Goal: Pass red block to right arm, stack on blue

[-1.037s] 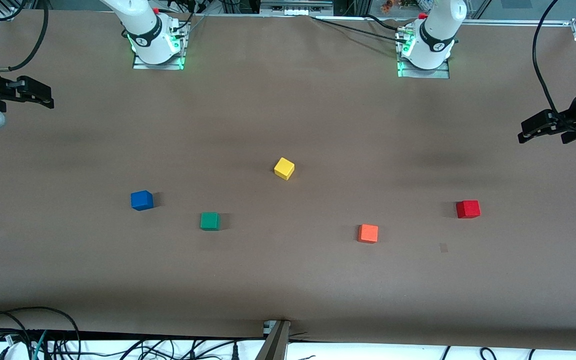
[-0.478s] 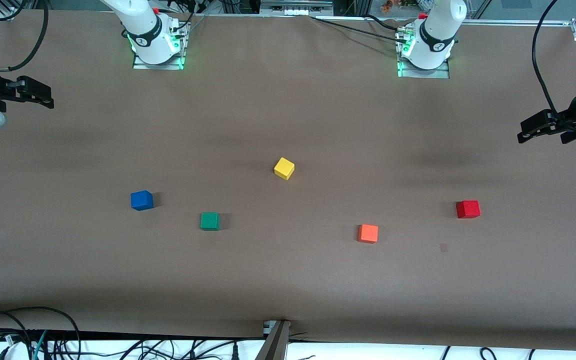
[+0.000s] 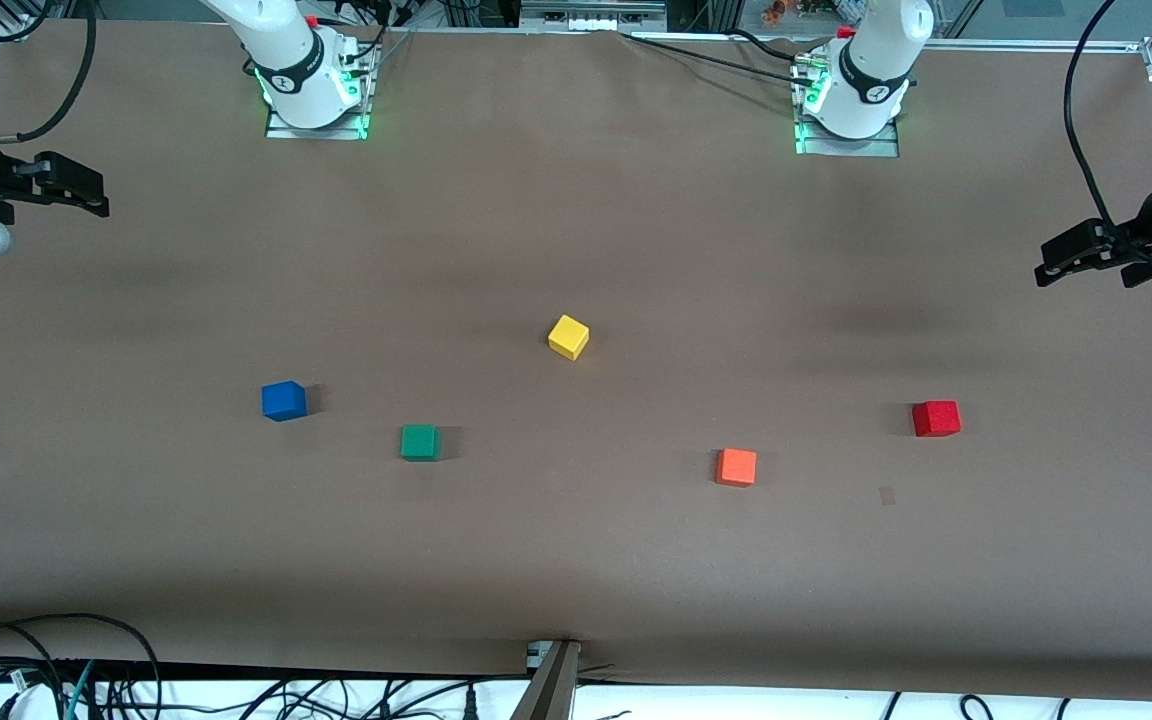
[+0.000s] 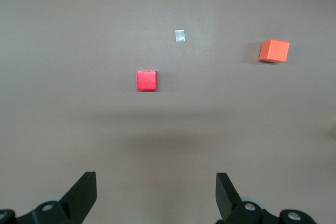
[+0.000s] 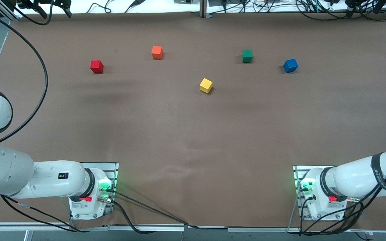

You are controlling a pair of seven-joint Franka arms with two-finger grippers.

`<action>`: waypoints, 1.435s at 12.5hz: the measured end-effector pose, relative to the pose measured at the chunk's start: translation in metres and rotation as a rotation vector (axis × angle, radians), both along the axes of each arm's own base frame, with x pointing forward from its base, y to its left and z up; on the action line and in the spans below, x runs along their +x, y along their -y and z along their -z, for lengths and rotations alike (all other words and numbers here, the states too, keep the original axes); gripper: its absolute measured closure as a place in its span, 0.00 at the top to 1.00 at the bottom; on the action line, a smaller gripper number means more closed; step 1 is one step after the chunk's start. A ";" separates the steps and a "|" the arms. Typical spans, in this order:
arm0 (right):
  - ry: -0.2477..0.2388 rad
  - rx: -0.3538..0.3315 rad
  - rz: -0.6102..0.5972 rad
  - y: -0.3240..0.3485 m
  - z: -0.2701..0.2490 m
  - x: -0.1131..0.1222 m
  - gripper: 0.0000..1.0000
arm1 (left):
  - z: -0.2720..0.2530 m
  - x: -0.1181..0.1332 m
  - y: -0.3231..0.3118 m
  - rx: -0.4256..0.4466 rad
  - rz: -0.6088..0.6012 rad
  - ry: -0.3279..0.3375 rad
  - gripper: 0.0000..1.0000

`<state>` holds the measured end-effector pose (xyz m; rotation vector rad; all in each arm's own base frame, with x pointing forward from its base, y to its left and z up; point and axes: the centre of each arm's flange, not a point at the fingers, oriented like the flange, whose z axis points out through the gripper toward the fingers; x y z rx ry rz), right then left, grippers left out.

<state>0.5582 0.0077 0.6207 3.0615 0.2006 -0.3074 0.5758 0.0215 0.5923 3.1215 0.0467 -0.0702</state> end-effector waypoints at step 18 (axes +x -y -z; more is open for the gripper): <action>-0.002 0.000 0.004 0.002 0.001 0.001 1.00 | -0.001 0.002 0.002 0.000 0.005 0.013 1.00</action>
